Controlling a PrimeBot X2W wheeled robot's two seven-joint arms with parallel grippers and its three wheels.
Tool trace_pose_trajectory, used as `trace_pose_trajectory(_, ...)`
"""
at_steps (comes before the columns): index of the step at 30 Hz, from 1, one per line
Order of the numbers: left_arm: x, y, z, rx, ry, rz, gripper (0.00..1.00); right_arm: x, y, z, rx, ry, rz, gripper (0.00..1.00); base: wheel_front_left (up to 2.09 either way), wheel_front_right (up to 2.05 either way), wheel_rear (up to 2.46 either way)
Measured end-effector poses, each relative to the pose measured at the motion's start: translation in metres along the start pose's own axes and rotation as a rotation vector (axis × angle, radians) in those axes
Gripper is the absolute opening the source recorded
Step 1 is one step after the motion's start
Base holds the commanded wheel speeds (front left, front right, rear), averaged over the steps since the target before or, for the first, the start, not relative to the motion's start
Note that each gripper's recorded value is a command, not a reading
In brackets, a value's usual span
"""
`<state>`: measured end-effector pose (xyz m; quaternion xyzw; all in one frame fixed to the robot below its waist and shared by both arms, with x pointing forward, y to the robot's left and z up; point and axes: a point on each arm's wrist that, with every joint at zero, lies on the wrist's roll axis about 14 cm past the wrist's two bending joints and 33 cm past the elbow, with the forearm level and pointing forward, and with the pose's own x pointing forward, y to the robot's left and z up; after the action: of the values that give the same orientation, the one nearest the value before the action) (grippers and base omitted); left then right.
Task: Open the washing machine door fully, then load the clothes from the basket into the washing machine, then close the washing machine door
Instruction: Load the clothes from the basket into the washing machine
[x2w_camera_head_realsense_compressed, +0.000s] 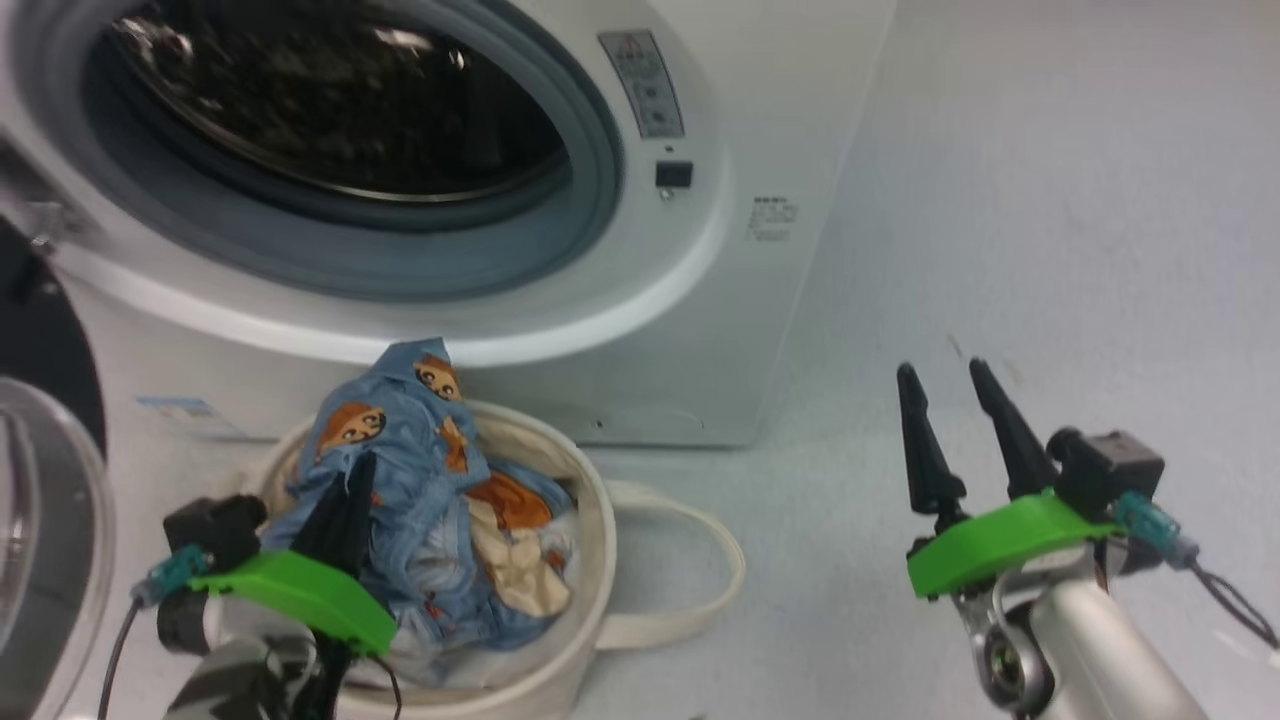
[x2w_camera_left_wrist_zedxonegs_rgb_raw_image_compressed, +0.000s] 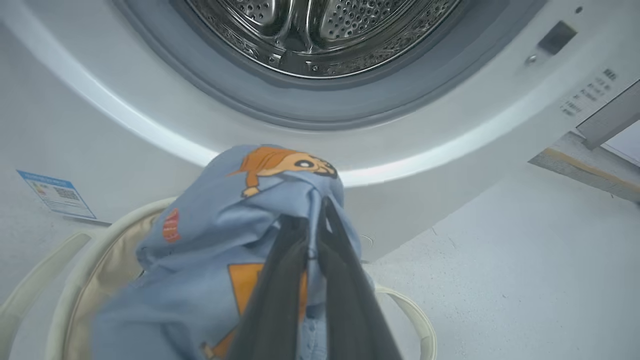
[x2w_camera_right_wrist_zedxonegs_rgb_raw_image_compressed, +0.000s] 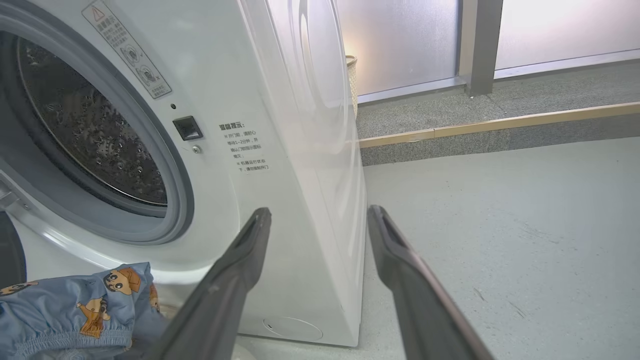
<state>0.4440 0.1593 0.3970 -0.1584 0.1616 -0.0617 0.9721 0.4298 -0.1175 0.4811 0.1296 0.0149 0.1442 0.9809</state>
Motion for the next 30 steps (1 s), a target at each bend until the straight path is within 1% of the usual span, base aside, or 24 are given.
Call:
trace_pose_trajectory(5, -0.037, -0.009, 0.041, 0.074, -0.153, -0.035, 0.00, -0.020, 0.017, 0.009, 0.015, -0.023, 0.024, 1.00, 0.00, 0.00, 0.00)
trace_pose_trajectory(9, -0.064, -0.020, 0.074, 0.129, -0.280, -0.065, 0.00, -0.036, 0.024, 0.017, 0.019, -0.046, 0.027, 1.00, 0.00, 0.00, 0.00)
trace_pose_trajectory(14, -0.083, -0.036, 0.106, 0.169, -0.395, -0.100, 0.00, -0.045, 0.029, 0.024, 0.019, -0.066, 0.034, 1.00, 0.00, 0.00, 0.00)
trace_pose_trajectory(20, -0.080, -0.049, 0.112, 0.190, -0.416, -0.133, 0.00, -0.049, 0.025, 0.026, 0.017, -0.073, 0.022, 1.00, 0.00, 0.00, 0.00)
trace_pose_trajectory(24, -0.073, -0.057, 0.119, 0.225, -0.426, -0.152, 0.00, -0.052, 0.020, 0.024, 0.011, -0.066, 0.010, 1.00, 0.00, 0.00, 0.00)
trace_pose_trajectory(27, -0.062, -0.068, 0.141, 0.254, -0.470, -0.177, 0.00, -0.054, 0.016, 0.022, 0.008, -0.057, 0.002, 1.00, 0.00, 0.00, 0.00)
trace_pose_trajectory(30, -0.051, -0.085, 0.176, 0.269, -0.545, -0.213, 0.00, -0.057, 0.011, 0.018, -0.002, -0.044, -0.008, 1.00, 0.00, 0.00, 0.00)
